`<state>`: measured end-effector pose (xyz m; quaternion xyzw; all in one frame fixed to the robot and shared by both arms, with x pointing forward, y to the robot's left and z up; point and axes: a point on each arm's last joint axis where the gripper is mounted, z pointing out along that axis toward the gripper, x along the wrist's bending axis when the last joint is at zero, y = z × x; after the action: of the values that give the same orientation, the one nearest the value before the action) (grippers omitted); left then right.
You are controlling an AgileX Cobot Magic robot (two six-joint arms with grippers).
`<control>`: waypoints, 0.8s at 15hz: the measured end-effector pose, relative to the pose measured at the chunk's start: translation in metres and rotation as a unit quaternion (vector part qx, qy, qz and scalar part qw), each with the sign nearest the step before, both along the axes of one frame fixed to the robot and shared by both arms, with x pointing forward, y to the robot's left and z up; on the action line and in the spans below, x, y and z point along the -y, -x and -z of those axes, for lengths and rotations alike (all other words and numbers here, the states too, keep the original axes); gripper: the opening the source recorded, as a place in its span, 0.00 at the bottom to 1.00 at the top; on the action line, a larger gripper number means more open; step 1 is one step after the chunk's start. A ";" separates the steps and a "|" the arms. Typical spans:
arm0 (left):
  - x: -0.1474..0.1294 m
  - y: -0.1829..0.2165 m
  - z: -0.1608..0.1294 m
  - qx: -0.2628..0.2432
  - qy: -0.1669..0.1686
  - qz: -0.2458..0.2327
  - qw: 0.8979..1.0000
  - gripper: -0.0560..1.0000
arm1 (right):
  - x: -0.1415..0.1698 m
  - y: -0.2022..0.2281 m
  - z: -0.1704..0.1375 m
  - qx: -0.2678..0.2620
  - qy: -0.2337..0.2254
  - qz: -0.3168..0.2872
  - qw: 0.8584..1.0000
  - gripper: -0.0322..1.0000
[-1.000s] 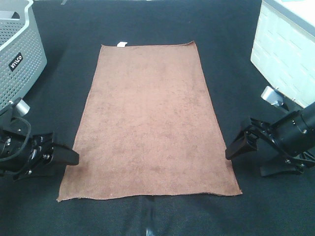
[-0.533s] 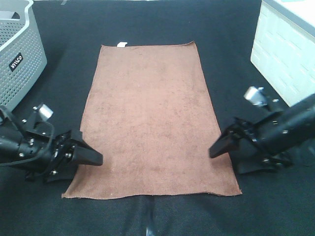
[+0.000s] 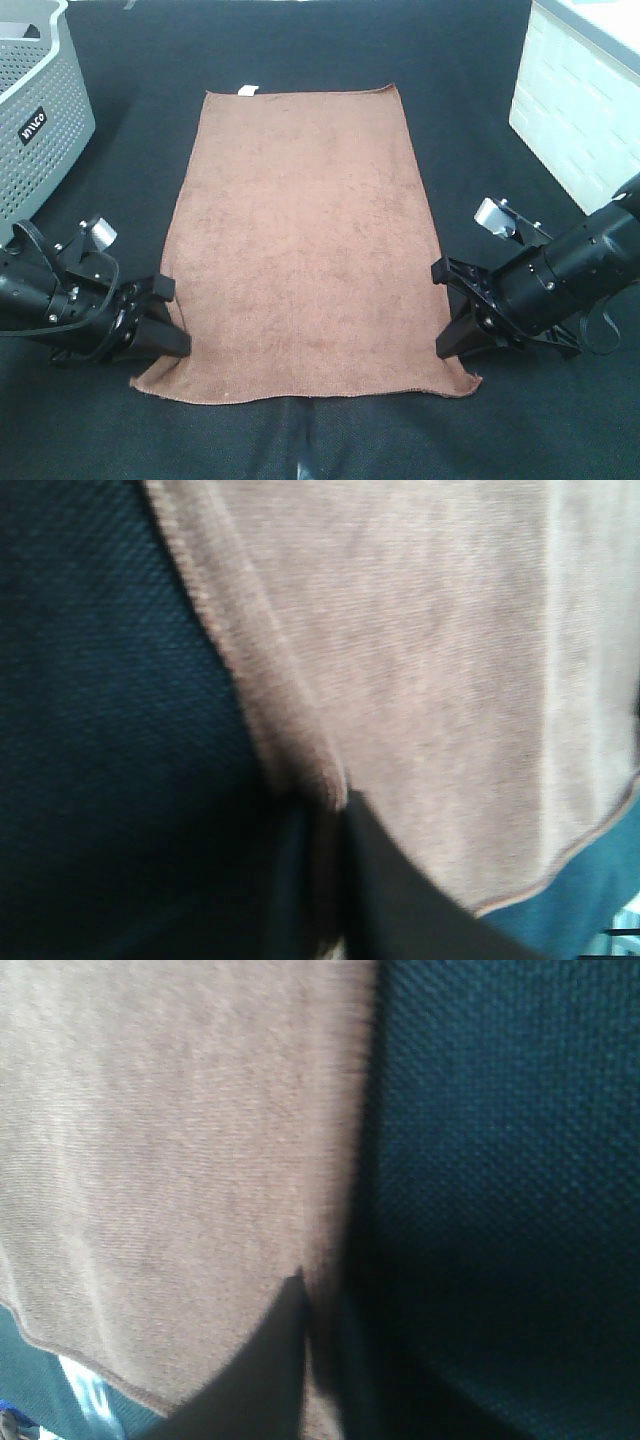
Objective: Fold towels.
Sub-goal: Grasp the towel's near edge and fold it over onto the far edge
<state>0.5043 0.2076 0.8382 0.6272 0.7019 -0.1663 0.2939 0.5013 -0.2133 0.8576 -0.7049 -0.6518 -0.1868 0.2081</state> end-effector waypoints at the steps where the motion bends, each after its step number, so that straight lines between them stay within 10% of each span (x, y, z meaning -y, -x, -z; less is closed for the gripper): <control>1: 0.000 0.000 0.000 0.000 -0.002 0.001 1.000 0.06 | 0.000 0.000 0.000 -0.001 0.000 -0.001 1.000 0.03; 12: -0.015 0.054 -0.036 0.005 -0.053 0.038 0.998 0.05 | 0.009 0.032 -0.045 -0.012 0.040 -0.014 0.999 0.03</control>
<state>0.4504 0.2221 0.8741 0.6690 0.6840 -0.1366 0.2569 0.4695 -0.2226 0.9025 -0.7055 -0.6661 -0.1498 0.1902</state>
